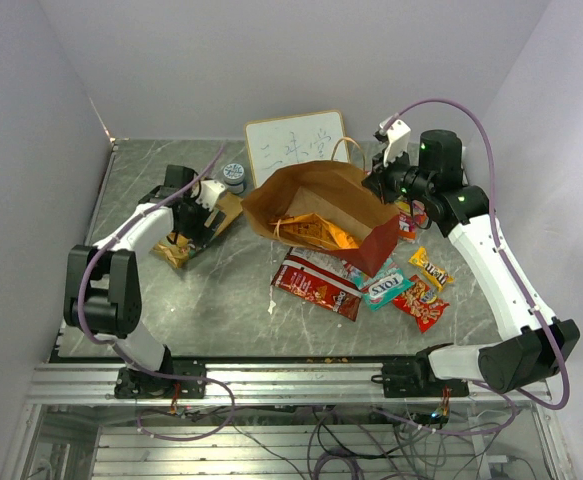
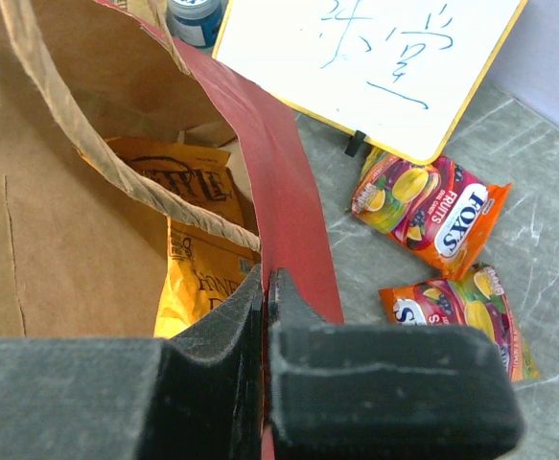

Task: Place the snacks into the paper bag
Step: Pick up the snack from the center of the board.

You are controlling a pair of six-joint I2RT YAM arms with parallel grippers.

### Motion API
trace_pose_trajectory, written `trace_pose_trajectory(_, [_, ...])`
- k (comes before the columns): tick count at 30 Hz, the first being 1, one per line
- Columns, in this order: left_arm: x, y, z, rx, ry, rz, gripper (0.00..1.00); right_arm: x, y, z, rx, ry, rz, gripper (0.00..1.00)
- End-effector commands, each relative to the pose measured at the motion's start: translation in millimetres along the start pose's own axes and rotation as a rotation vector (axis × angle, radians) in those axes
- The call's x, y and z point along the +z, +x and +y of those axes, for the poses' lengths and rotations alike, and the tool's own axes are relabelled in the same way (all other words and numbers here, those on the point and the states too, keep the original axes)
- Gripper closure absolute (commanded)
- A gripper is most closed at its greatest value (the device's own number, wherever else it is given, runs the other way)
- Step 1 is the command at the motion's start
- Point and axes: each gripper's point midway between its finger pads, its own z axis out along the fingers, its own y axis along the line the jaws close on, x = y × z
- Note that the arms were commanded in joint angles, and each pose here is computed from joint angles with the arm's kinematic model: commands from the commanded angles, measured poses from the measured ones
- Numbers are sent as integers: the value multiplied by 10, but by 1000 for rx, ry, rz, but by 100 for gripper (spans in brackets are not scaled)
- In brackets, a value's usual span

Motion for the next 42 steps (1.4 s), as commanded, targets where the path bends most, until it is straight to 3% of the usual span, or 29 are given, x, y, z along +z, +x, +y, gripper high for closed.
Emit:
trace_pose_trajectory(1, [178, -48, -24, 63, -28, 22, 8, -94, -181, -12, -8, 3, -75, 100])
trace_pose_trajectory(21, [476, 118, -84, 139, -113, 112, 37, -102, -159, 10, 12, -23, -79, 100])
trace_pose_trajectory(38, [35, -139, 9, 216, -119, 78, 90, -133, -155, 6, 24, -32, -88, 100])
trace_pose_trajectory(42, [-187, -216, 104, 251, -147, 86, 93, -143, -155, 8, 24, -31, -90, 100])
